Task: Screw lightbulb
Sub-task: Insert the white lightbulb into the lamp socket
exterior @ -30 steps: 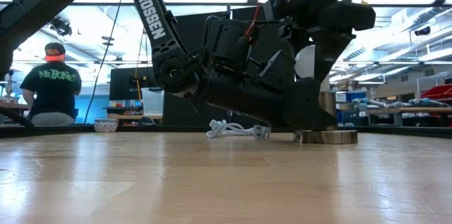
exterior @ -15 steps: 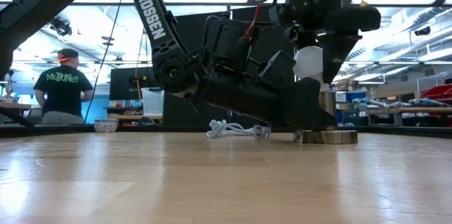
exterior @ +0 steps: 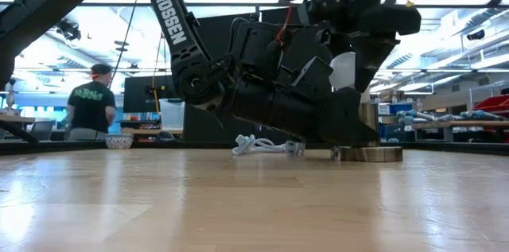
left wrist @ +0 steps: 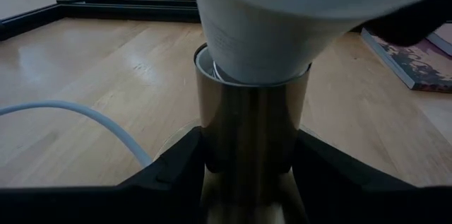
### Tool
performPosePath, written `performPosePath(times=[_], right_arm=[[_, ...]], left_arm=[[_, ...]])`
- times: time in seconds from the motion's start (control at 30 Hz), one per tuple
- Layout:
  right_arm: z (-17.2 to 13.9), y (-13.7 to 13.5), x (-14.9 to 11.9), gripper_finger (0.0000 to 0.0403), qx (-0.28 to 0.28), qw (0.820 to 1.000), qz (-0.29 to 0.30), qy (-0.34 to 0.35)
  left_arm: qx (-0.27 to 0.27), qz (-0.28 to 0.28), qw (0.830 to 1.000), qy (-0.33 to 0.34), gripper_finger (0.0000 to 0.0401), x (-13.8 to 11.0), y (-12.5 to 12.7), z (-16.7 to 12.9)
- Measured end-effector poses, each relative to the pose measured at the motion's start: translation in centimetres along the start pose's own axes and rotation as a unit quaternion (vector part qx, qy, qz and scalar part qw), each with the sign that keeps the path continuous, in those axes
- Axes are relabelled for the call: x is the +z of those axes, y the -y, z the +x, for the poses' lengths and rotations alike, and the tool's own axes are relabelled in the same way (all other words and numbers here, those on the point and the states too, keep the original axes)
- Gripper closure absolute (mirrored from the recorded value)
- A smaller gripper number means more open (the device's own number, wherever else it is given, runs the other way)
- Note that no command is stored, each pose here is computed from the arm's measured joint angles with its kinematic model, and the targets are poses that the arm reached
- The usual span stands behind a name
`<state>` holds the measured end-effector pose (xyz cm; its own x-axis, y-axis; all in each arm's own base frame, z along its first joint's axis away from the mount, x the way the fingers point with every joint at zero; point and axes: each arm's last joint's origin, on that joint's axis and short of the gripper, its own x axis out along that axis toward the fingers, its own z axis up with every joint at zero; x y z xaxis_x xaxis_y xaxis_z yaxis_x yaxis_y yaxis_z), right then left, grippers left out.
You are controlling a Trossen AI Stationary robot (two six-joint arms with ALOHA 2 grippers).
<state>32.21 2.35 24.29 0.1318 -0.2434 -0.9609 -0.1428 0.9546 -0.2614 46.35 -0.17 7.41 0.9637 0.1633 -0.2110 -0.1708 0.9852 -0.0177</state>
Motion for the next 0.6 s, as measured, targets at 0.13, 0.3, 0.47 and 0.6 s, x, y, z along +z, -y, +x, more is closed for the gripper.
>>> performPosePath(times=[0.13,0.3,0.47,0.6], right_arm=[[0.00,0.00,0.19,0.0111,-0.001,1.000,0.003,0.010],[0.00,0.01,0.25,0.0111,-0.001,1.000,0.006,0.013],[0.00,0.02,0.25,0.0111,-0.003,1.000,0.007,0.013],[0.00,0.05,0.23,0.0111,-0.009,1.000,0.007,0.011]], left_arm=[[0.000,0.000,1.000,0.000,0.0210,-0.02,0.00,0.00],[0.000,0.000,1.000,0.000,0.0210,-0.02,0.00,0.00],[0.000,0.000,1.000,0.000,0.0210,-0.01,0.00,0.00],[0.000,0.000,1.000,0.000,0.0210,-0.02,0.00,0.00]])
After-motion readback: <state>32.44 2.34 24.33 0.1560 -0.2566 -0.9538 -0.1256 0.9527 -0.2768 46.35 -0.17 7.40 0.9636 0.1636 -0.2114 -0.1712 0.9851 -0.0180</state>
